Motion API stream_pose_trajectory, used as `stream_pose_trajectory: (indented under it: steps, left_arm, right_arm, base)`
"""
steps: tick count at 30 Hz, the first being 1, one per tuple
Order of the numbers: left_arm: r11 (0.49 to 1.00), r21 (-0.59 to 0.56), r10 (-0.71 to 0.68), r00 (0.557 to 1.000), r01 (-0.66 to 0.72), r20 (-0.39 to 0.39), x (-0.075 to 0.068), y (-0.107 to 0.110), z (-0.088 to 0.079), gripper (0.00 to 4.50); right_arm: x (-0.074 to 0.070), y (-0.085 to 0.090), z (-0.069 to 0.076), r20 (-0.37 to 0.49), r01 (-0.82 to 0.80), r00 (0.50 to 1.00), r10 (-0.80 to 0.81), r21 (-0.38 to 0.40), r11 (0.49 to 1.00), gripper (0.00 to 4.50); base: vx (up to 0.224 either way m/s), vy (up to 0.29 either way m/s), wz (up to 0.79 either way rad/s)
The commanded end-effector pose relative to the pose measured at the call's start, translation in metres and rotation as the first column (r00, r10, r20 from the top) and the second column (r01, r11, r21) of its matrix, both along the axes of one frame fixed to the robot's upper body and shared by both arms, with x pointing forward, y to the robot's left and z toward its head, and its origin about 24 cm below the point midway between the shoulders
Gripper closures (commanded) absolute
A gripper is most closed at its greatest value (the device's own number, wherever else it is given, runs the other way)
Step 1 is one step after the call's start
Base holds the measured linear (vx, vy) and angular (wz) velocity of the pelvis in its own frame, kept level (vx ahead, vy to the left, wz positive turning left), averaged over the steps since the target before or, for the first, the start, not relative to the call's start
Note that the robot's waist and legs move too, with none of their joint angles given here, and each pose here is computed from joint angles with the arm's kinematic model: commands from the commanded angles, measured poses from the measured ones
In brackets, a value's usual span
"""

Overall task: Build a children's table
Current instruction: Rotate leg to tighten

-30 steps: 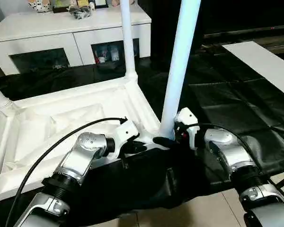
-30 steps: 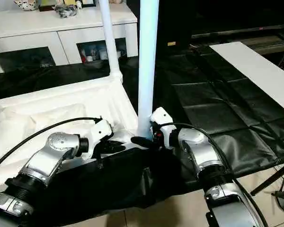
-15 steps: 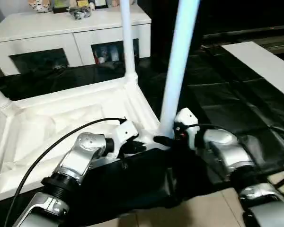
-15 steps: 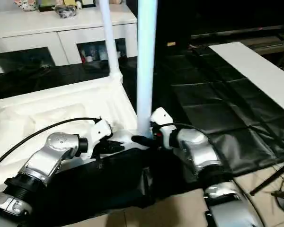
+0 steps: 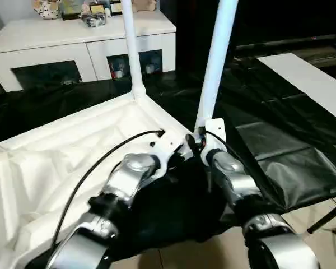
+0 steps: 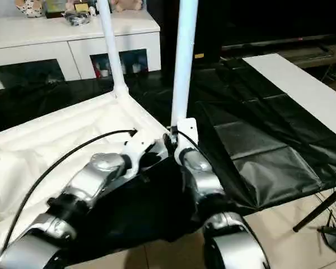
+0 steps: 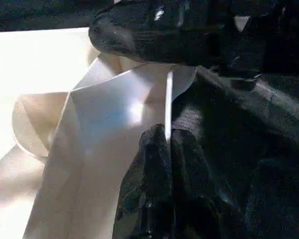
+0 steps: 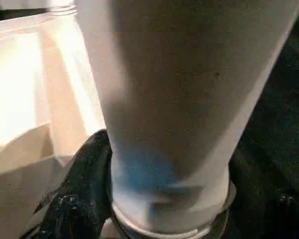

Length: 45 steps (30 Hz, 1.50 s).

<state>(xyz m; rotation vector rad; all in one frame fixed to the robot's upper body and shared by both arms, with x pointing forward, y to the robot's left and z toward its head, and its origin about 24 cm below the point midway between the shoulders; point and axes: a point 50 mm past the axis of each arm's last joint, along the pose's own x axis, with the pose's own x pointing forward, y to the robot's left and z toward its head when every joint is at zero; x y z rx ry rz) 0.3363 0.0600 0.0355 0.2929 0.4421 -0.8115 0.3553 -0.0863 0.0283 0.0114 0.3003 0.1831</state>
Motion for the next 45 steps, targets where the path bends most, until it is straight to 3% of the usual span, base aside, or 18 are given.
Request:
stream_pose_trajectory:
  steps: [1, 5, 9, 10, 11, 13, 15, 16, 17, 18, 19, 20, 22, 25, 35, 41, 45]
  left_arm:
    - [0.987, 0.006, 0.161, 0.987, -0.161, 0.015, 0.004, 0.016, -0.011, 4.50]
    - [0.998, 0.006, 0.057, 0.997, -0.057, 0.050, 0.001, 0.020, -0.007, 4.50]
    - [1.000, 0.012, 0.009, 0.999, -0.009, 0.052, -0.002, 0.024, -0.007, 4.50]
    - [0.997, 0.004, -0.075, 0.996, 0.075, 0.057, -0.007, 0.024, -0.006, 4.50]
    - [0.971, -0.014, -0.238, 0.970, 0.239, 0.052, -0.019, 0.025, -0.005, 4.50]
    - [0.958, -0.019, -0.286, 0.957, 0.287, 0.048, -0.024, 0.025, -0.006, 4.50]
    - [0.933, -0.028, -0.357, 0.934, 0.358, 0.032, -0.030, 0.029, -0.005, 4.50]
    - [0.913, -0.032, -0.405, 0.914, 0.406, 0.023, -0.035, 0.031, -0.005, 4.50]
    - [0.905, -0.034, -0.425, 0.905, 0.425, 0.020, -0.037, 0.032, -0.005, 4.50]
    - [0.905, -0.034, -0.425, 0.905, 0.425, 0.020, -0.037, 0.032, -0.005, 4.50]
    - [0.877, -0.060, -0.477, 0.879, 0.476, 0.006, -0.042, 0.035, -0.002, 4.50]
    - [0.877, -0.060, -0.477, 0.879, 0.476, 0.006, -0.042, 0.035, -0.002, 4.50]
    - [0.856, -0.085, -0.511, 0.859, 0.509, 0.000, -0.045, 0.037, 0.002, 4.50]
    - [0.841, -0.096, -0.536, 0.844, 0.533, -0.002, -0.046, 0.041, 0.005, 4.50]
    - [0.844, -0.088, -0.531, 0.847, 0.528, -0.005, -0.045, 0.046, 0.006, 4.50]
    - [0.844, -0.088, -0.532, 0.847, 0.529, -0.015, -0.045, 0.049, 0.005, 4.50]
    - [0.843, -0.094, -0.534, 0.845, 0.529, -0.028, -0.047, 0.050, 0.002, 4.50]
  right_arm:
    - [-0.010, 0.024, -0.010, -0.044, -0.074, 0.996, 0.079, 0.100, 0.992, 1.43]
    - [-0.005, 0.019, 0.010, 0.097, -0.168, 0.983, 0.158, 0.110, 0.980, 1.04]
    - [-0.002, 0.011, 0.016, 0.127, -0.183, 0.977, 0.170, 0.108, 0.977, 0.65]
    - [-0.002, 0.005, 0.019, 0.139, -0.230, 0.967, 0.213, 0.115, 0.966, 0.65]
    - [-0.007, -0.005, 0.021, 0.141, -0.394, 0.912, 0.385, 0.038, 0.918, 0.54]
    - [-0.010, -0.009, 0.021, 0.130, -0.459, 0.880, 0.456, -0.007, 0.888, 0.44]
    - [-0.021, -0.022, 0.020, 0.104, -0.587, 0.800, 0.592, -0.072, 0.806, 0.44]
    - [-0.029, -0.031, 0.019, 0.073, -0.669, 0.732, 0.677, -0.112, 0.735, 0.44]
    - [-0.033, -0.035, 0.019, 0.058, -0.700, 0.703, 0.709, -0.125, 0.703, 0.44]
    - [-0.033, -0.035, 0.019, 0.058, -0.700, 0.703, 0.709, -0.125, 0.703, 0.44]
    - [-0.047, -0.049, 0.019, -0.005, -0.794, 0.596, 0.803, -0.155, 0.588, 0.44]
    - [-0.047, -0.049, 0.019, -0.005, -0.794, 0.596, 0.803, -0.155, 0.588, 0.44]
    - [-0.054, -0.060, 0.021, -0.048, -0.841, 0.533, 0.845, -0.137, 0.523, 0.44]
    - [-0.058, -0.066, 0.024, -0.075, -0.873, 0.484, 0.872, -0.106, 0.476, 0.44]
    - [-0.056, -0.059, 0.027, -0.060, -0.881, 0.471, 0.880, -0.081, 0.466, 0.60]
    - [-0.058, -0.061, 0.023, -0.075, -0.882, 0.472, 0.879, -0.062, 0.468, 1.26]
    - [-0.058, -0.062, 0.018, -0.064, -0.862, 0.506, 0.860, -0.025, 0.506, 1.39]
  base:
    - [0.000, 0.000, 0.00]
    - [0.000, 0.000, 0.00]
    - [0.000, 0.000, 0.00]
    - [0.000, 0.000, 0.00]
    - [0.000, 0.000, 0.00]
    - [0.000, 0.000, 0.00]
    - [0.061, -0.030, 0.06]
    - [0.064, -0.032, 0.06]
    - [0.058, -0.025, 0.04]
    - [0.056, -0.003, 0.03]
    - [0.056, -0.003, 0.03]
    - [0.000, 0.000, 0.00]
    - [0.000, 0.000, 0.00]
    - [0.000, 0.000, 0.00]
    - [0.000, 0.000, 0.00]
    - [0.000, 0.000, 0.00]
    - [0.000, 0.000, 0.00]
